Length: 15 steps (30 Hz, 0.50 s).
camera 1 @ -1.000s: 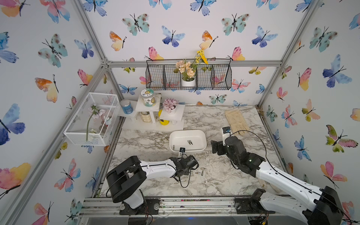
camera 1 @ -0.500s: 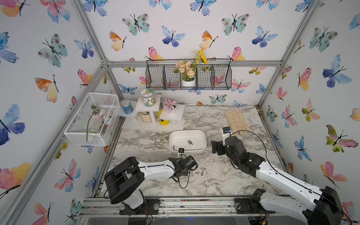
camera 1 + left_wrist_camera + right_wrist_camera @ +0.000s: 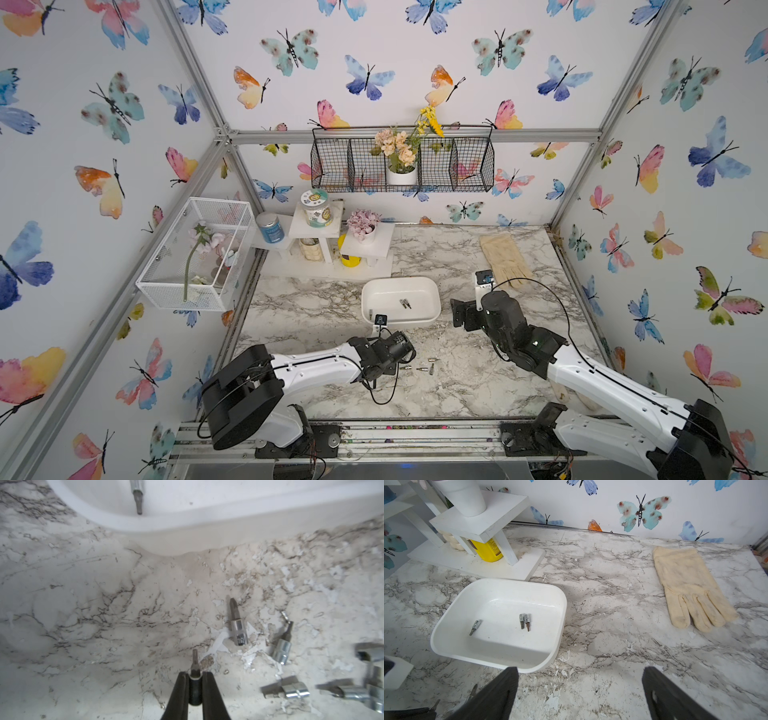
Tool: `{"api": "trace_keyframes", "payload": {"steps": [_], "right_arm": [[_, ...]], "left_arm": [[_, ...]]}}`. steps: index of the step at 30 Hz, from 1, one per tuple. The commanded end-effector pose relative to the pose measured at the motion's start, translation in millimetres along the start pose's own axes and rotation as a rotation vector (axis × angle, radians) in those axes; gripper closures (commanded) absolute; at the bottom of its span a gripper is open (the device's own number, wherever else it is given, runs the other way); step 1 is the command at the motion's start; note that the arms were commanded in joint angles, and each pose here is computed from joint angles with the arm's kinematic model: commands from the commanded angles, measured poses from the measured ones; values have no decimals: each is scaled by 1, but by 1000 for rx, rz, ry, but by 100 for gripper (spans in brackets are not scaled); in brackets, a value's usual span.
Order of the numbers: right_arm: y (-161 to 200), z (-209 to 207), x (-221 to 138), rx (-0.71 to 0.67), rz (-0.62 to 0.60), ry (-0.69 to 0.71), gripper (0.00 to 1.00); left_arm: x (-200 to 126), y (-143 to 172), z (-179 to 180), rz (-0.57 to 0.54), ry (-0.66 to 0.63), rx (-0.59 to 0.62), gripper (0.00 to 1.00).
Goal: Put the bit on the desktop into the storage box
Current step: Pick up the screwdriver bit from the center of the board, then place the screwdriver bit in the storage box.
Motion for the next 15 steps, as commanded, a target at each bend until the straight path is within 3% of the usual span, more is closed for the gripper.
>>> {"api": "trace_keyframes", "payload": {"steps": [1,10,15], "right_arm": [[2,-1,-1,6,0,-8,1],[2,-1,-2,11,-4,-13,1],[4,-1,-1,19,2,-15,2]], "left_arm": [[-21,-14,7,-46,0,-12,92],[-56,-58,10,-161,77,-29,92],[-57,-93,9,-222,109,-20,92]]}}
Point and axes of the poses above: each gripper's point midway between its finger pads, its own x axis out along the fingers, its own z axis along the line the jaws close on, y = z × x, the point moved 4 cm from there along -x, back along the fingers, and after that the axes turned 5 degrees about x, right-handed, at the moved point
